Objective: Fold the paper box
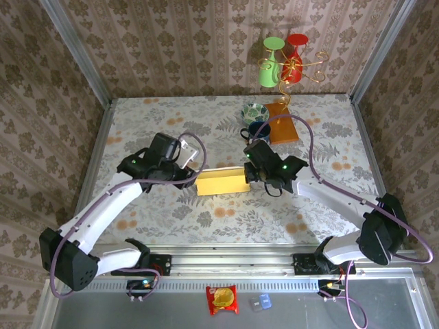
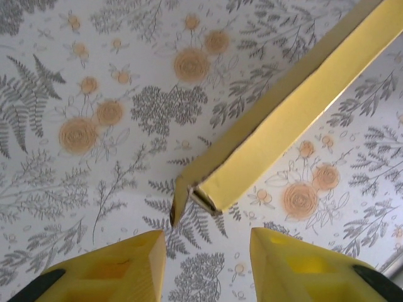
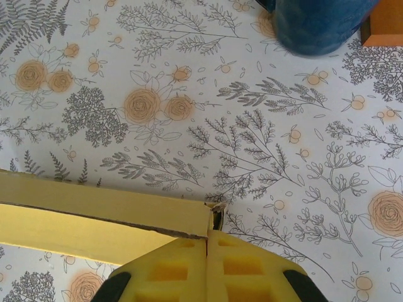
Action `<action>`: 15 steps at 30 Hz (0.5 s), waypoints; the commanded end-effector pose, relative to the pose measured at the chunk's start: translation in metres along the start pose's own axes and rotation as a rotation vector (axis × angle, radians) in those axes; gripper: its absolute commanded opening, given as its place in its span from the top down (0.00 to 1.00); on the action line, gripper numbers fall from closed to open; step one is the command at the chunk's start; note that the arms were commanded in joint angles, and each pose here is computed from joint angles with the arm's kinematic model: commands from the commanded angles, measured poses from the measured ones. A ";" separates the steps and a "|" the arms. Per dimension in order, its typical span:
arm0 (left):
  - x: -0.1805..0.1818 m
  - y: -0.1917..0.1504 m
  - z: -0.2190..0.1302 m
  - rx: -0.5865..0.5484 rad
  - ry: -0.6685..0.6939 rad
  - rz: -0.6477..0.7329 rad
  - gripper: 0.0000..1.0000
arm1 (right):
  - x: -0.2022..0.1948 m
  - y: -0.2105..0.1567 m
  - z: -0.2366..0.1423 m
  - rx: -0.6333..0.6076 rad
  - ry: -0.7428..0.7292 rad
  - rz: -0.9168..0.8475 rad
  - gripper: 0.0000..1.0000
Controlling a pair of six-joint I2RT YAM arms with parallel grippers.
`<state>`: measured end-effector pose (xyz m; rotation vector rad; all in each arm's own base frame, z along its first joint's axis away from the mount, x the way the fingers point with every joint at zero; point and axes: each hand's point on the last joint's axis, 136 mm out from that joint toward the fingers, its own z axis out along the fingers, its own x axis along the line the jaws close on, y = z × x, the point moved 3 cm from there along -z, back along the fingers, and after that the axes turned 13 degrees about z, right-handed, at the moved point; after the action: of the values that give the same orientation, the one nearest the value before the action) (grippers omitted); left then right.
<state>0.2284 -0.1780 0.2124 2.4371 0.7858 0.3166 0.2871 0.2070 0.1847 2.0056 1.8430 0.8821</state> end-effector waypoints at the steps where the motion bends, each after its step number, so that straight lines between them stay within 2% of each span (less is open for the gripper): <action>1: 0.009 -0.003 -0.002 0.048 0.030 -0.020 0.59 | -0.006 -0.010 0.004 0.041 -0.054 -0.015 1.00; 8: 0.020 0.011 0.009 0.071 0.009 -0.010 0.61 | -0.006 -0.011 0.005 0.049 -0.052 -0.014 1.00; 15: 0.016 0.010 0.014 0.080 -0.064 -0.022 0.65 | -0.006 -0.010 0.005 0.046 -0.052 -0.011 1.00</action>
<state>0.2545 -0.1793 0.2023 2.4977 0.8423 0.2503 0.2877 0.2074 0.1839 2.0058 1.8431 0.8780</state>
